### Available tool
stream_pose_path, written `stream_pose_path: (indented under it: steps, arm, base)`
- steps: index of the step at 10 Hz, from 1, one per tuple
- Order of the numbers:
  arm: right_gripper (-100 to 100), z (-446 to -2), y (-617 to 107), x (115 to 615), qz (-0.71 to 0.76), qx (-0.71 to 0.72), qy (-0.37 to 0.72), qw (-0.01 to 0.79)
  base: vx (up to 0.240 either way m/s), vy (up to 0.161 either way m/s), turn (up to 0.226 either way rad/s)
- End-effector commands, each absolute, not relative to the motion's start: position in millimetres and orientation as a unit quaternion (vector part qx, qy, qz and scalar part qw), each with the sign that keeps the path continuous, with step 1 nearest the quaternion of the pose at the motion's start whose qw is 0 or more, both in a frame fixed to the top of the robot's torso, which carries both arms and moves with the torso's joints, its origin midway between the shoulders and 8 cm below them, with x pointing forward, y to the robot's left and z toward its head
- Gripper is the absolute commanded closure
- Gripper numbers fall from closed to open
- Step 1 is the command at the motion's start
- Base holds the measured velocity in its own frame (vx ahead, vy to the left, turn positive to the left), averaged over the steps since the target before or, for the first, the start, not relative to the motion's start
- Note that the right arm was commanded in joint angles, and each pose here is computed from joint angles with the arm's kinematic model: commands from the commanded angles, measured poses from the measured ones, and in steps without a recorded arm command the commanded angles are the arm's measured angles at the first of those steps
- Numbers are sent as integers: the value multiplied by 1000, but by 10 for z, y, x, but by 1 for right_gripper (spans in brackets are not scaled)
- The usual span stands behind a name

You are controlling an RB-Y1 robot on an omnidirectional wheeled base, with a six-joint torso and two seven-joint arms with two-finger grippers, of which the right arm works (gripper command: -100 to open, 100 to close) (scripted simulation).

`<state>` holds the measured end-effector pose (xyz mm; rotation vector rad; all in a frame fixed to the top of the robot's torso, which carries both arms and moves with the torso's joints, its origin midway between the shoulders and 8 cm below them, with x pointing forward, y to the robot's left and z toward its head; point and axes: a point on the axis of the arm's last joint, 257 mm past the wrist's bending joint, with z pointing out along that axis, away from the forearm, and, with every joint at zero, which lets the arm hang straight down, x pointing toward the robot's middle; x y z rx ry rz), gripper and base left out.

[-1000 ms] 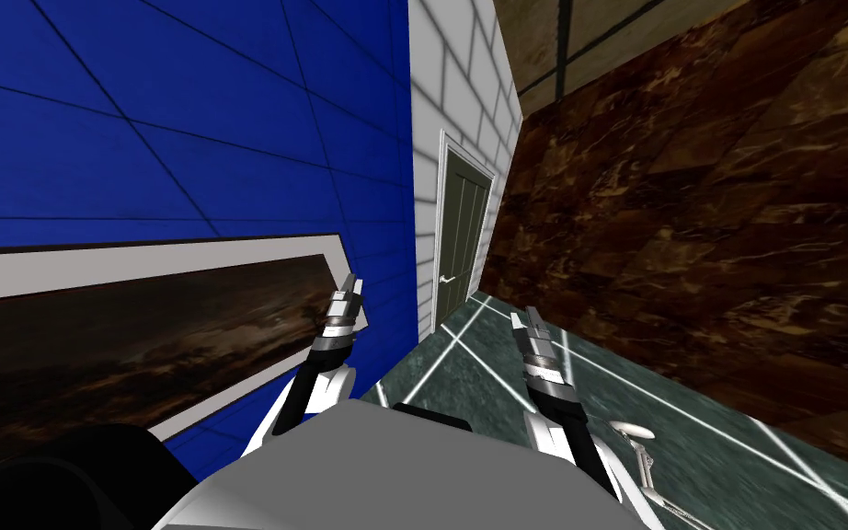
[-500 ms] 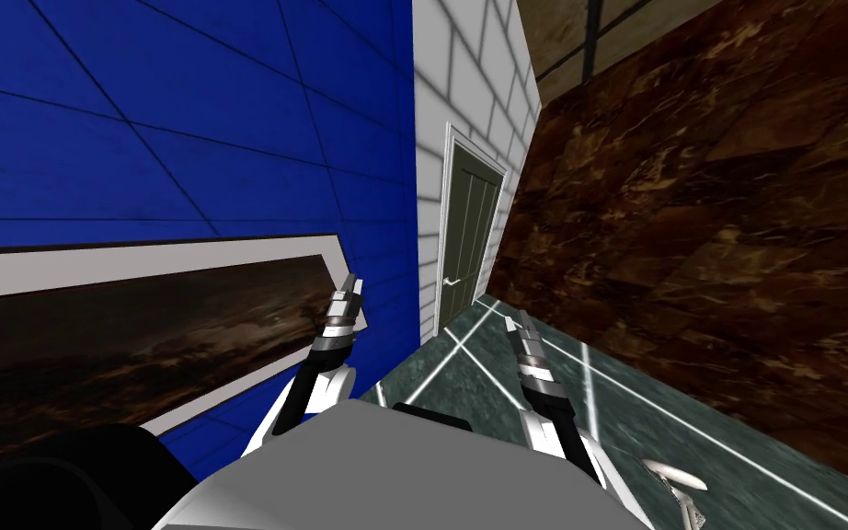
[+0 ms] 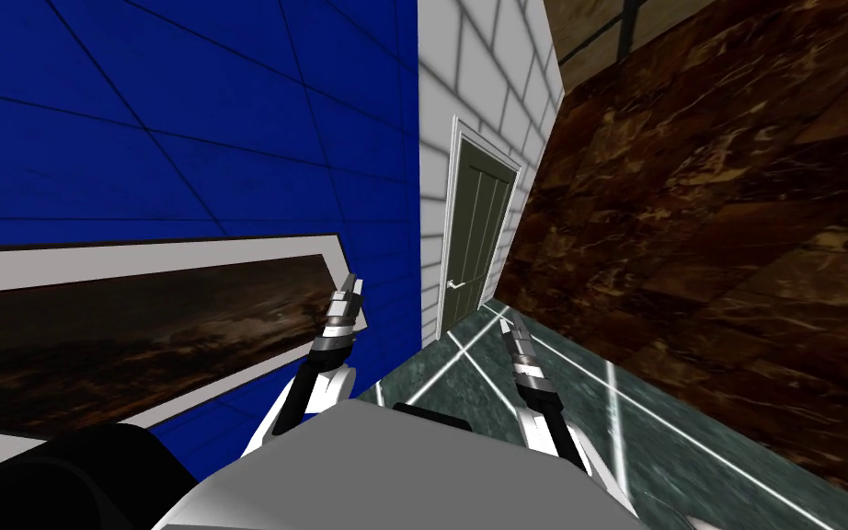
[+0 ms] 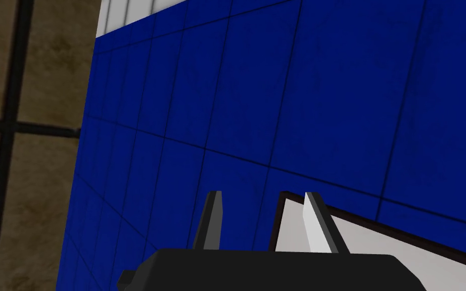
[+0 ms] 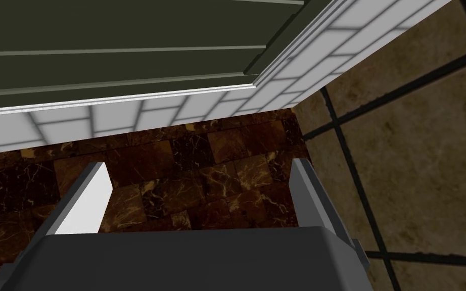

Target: Pull the door open

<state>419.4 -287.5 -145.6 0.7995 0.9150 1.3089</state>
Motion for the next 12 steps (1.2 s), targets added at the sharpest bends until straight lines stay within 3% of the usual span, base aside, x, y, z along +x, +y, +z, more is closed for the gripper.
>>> stream_pose_path:
  steps: [1, 12]
  arm:
    - [-100, -1601, -2883, 4230, 570, 355, 407, 619]
    - [-100, -2328, -2914, 4460, 564, 382, 446, 580]
  base:
    - [82, -84, 146]
    - [64, -80, 148]
